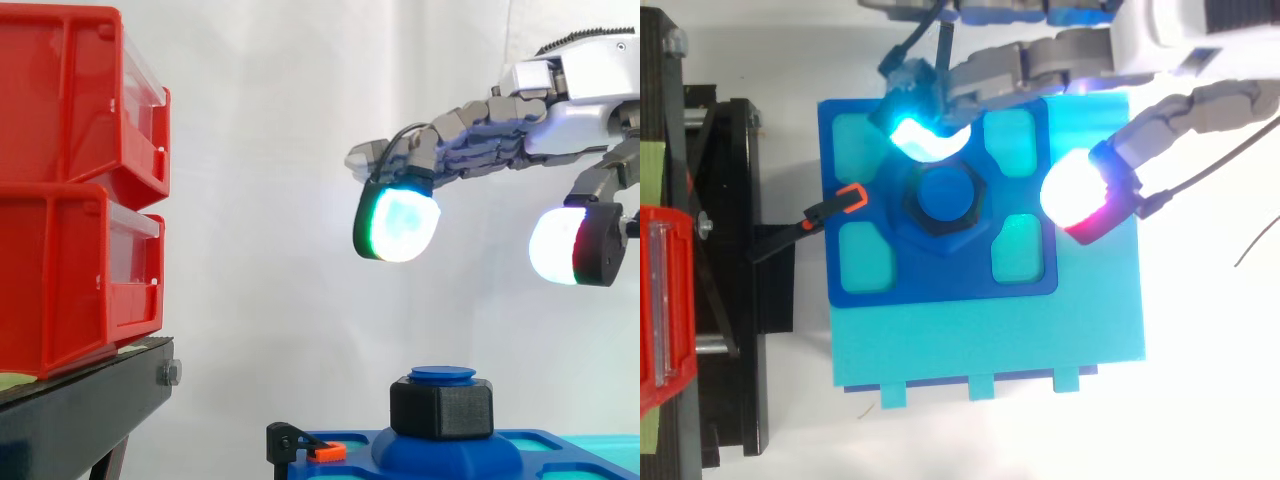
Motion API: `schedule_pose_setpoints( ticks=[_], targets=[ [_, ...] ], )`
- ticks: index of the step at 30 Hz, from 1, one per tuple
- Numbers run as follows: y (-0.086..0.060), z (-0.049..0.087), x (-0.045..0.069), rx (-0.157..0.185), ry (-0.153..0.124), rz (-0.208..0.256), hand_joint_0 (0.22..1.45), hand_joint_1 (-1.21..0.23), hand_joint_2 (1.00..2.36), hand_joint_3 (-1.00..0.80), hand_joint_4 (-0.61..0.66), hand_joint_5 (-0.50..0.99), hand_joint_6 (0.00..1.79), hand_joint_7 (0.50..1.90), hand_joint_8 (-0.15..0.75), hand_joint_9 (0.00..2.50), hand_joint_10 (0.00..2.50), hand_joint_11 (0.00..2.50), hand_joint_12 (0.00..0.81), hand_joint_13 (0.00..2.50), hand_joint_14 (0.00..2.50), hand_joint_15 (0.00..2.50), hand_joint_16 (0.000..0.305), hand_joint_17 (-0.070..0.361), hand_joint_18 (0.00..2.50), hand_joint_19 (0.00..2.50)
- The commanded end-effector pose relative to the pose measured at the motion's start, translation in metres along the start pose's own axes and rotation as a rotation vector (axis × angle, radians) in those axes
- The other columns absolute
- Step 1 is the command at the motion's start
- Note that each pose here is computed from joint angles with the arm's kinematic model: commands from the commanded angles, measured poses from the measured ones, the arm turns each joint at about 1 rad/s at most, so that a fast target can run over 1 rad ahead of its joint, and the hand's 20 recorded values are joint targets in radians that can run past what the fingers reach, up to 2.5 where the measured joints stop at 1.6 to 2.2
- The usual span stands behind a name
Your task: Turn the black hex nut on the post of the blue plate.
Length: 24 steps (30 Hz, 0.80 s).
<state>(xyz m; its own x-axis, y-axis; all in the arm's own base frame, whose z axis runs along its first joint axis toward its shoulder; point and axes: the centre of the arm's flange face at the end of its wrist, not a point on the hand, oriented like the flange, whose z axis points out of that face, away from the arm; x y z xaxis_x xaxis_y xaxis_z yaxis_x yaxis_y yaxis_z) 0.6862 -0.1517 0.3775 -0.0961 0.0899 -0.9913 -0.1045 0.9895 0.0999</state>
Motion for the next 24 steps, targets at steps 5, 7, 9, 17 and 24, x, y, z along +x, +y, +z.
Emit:
schedule_pose_setpoints(
  ticks=[5, 7, 9, 17, 24],
  targets=[
    [0.014, 0.011, 0.006, -0.016, -0.027, -0.007, 0.49, -0.80, 1.00, -0.50, -0.09, -0.30, 0.50, 0.78, 0.047, 0.00, 0.00, 0.00, 0.241, 0.00, 0.00, 0.04, 0.033, 0.074, 0.00, 0.14],
    [0.018, 0.012, 0.014, -0.016, -0.028, -0.009, 0.49, -0.80, 1.00, -0.50, -0.08, -0.30, 0.50, 0.78, 0.044, 0.00, 0.00, 0.00, 0.241, 0.00, 0.00, 0.04, 0.033, 0.073, 0.00, 0.14],
    [0.019, 0.014, 0.020, -0.007, -0.043, -0.011, 0.49, -0.80, 1.00, -0.50, -0.08, -0.30, 0.50, 0.78, 0.044, 0.00, 0.00, 0.00, 0.240, 0.00, 0.00, 0.03, 0.032, 0.073, 0.00, 0.14],
    [0.029, 0.018, 0.039, -0.007, -0.056, -0.011, 0.50, -0.79, 1.00, -0.50, -0.08, -0.30, 0.50, 0.78, 0.042, 0.00, 0.00, 0.00, 0.238, 0.00, 0.00, 0.03, 0.032, 0.072, 0.00, 0.14],
    [0.027, 0.016, 0.055, -0.002, -0.077, -0.012, 0.50, -0.78, 1.00, -0.50, -0.08, -0.30, 0.50, 0.79, 0.041, 0.00, 0.00, 0.00, 0.237, 0.00, 0.00, 0.03, 0.032, 0.072, 0.00, 0.15]
  ],
)
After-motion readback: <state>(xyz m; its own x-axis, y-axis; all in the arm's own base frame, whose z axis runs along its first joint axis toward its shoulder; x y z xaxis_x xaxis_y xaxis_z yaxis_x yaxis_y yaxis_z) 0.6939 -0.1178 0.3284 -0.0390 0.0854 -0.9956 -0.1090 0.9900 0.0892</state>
